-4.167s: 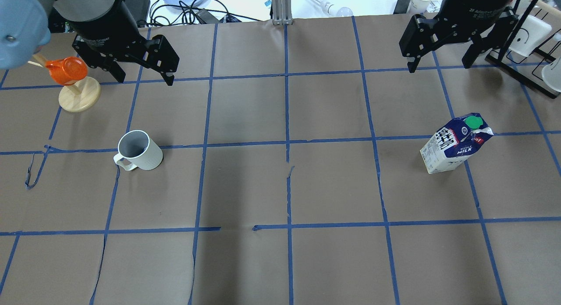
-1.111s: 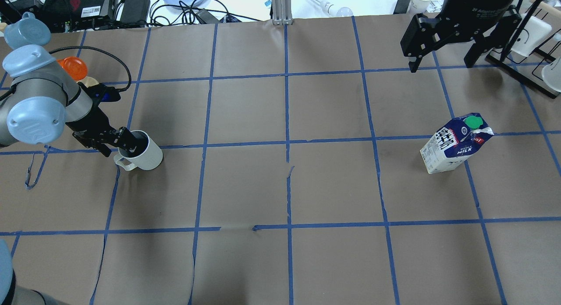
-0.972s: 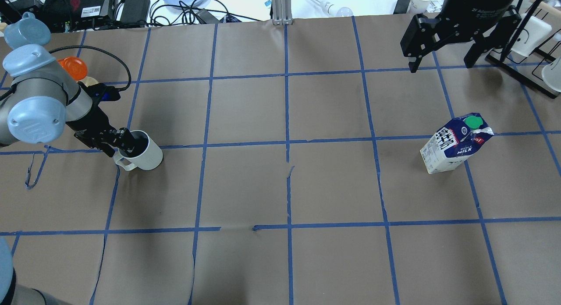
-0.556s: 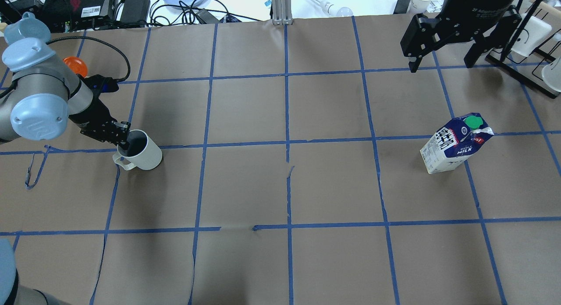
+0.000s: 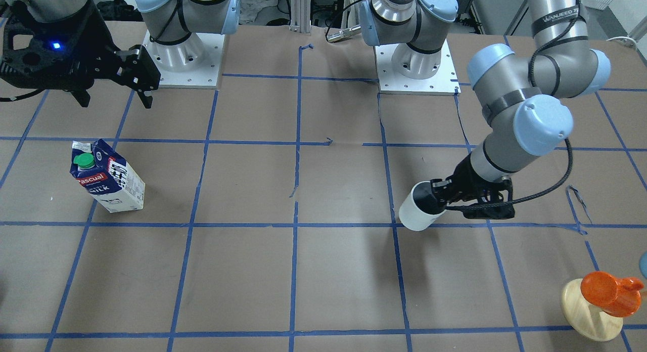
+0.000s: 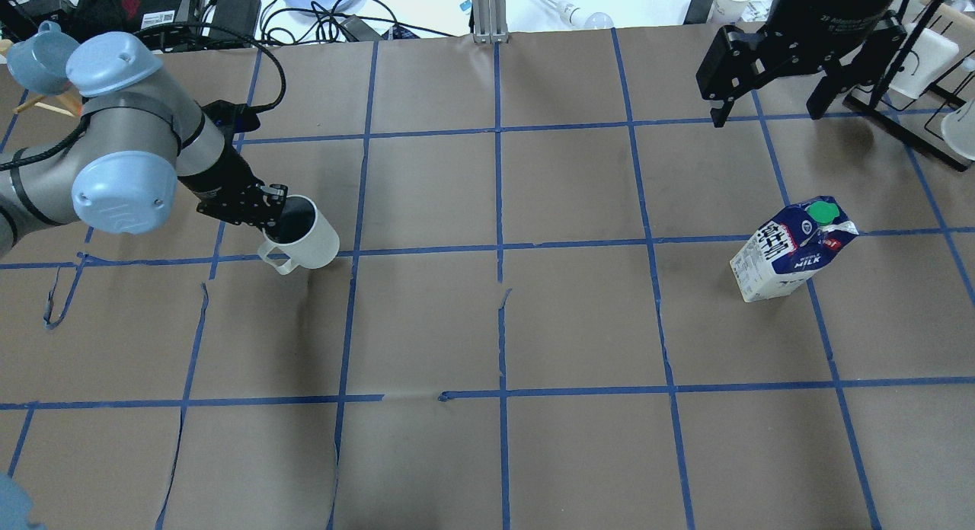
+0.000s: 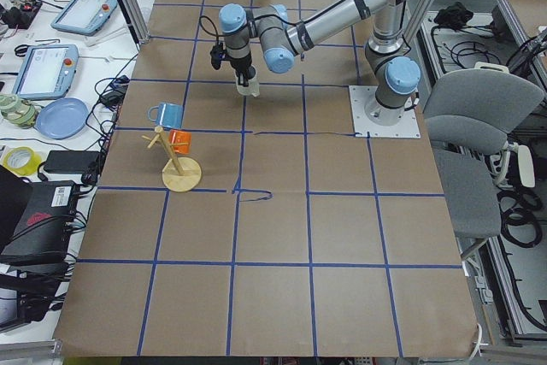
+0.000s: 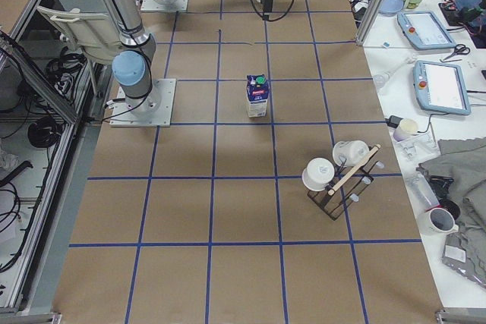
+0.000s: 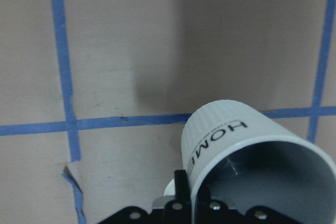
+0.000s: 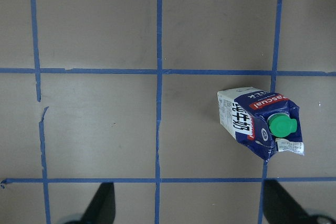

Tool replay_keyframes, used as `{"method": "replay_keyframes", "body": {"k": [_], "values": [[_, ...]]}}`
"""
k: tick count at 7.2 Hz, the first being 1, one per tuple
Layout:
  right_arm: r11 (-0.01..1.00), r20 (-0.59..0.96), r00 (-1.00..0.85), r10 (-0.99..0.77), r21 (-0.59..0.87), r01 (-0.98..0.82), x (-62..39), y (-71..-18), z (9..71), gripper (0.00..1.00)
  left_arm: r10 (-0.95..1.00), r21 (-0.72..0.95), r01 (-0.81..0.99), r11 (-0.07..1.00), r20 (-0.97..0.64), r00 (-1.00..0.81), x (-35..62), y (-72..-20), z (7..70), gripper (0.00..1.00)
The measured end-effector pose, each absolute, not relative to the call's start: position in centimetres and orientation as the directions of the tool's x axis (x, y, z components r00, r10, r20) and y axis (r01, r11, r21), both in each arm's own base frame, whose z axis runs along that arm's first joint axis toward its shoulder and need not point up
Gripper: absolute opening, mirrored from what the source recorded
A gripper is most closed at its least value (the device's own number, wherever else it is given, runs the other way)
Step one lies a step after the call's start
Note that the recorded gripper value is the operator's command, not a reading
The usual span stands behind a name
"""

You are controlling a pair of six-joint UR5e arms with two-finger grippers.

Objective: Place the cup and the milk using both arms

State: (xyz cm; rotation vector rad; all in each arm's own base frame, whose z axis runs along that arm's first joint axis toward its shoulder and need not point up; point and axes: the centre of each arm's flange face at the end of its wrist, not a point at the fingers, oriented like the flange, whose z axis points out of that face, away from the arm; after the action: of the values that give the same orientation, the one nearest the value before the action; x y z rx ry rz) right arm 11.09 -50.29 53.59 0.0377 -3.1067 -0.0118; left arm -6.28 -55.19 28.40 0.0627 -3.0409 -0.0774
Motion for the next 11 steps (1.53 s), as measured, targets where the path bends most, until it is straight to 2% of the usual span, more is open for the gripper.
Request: {"method": "replay_keyframes", "body": {"k": [4,7,8,9,10,11], "values": [[1.0,0.034,-0.999,-0.024,0.007,-0.024,11.1,-50.3,53.6,1.0,-0.11,0.026,-0.108,0.994,0.104,-0.988,-26.8,-50.0,29.1,0.0],[1.0,0.035,-0.999,-0.025,0.008,-0.024,11.1,-50.3,53.6,1.0,-0.06,0.066,-0.054,0.996,0.081,-0.995,-32.8,-43.6,27.5,0.0],[1.0,0.035,-0.999,-0.025,0.009,-0.025,11.1,-50.3,53.5,1.0,-0.031,0.084,-0.025,0.996,0.074,-0.997,-32.7,-42.6,25.9,0.17],[1.0,0.035,-0.999,-0.025,0.01,-0.024,11.1,-50.4,53.5,1.0,-0.014,0.092,-0.007,0.996,0.073,-0.997,-32.8,-42.2,25.0,0.74],[1.0,0.034,-0.999,-0.024,0.01,-0.024,11.1,-50.4,53.5,1.0,-0.005,0.089,0.002,0.996,0.077,-0.997,-32.9,-42.1,24.8,1.0],[1.0,0.034,-0.999,-0.024,0.01,-0.024,11.0,-50.4,53.4,1.0,0.005,0.05,0.009,0.999,0.091,-0.996,-32.9,-42.7,25.7,1.0]]}}
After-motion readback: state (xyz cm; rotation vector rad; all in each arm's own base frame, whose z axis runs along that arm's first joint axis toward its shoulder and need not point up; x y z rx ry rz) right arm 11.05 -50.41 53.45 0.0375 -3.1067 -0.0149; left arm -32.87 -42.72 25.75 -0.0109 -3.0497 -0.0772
